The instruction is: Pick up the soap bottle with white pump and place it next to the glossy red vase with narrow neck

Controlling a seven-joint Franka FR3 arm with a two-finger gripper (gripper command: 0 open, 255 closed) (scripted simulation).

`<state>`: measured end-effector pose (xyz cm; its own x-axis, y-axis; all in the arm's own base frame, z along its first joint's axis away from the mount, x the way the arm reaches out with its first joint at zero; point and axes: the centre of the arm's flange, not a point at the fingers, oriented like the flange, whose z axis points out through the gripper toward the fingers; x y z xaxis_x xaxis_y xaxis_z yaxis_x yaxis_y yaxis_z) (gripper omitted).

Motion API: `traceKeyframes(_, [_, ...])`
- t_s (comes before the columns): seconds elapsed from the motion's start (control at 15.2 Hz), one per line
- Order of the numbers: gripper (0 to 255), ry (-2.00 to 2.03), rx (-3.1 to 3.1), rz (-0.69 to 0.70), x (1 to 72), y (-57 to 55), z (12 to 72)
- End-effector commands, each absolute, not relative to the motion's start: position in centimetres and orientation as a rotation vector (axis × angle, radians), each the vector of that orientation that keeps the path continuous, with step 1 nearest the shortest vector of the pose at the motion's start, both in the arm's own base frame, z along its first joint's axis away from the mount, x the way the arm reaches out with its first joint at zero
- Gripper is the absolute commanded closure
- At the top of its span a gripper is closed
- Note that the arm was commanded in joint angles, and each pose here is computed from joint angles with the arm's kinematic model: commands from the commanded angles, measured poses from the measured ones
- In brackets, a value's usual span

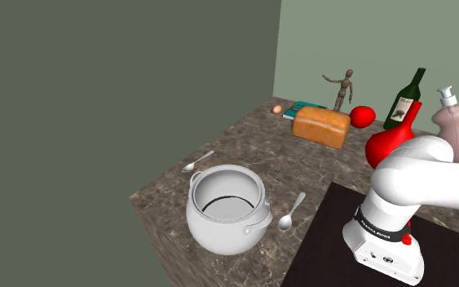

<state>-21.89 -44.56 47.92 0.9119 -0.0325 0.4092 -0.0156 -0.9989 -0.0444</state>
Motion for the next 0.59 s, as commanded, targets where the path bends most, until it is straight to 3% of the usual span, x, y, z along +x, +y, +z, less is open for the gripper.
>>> traceKeyframes(0.0, [255, 0.038, -3.033, -0.651, -21.9, -44.6, 46.9])
traceKeyframes(0.53, [255, 0.038, -3.033, -0.651, -21.9, -44.6, 42.7])
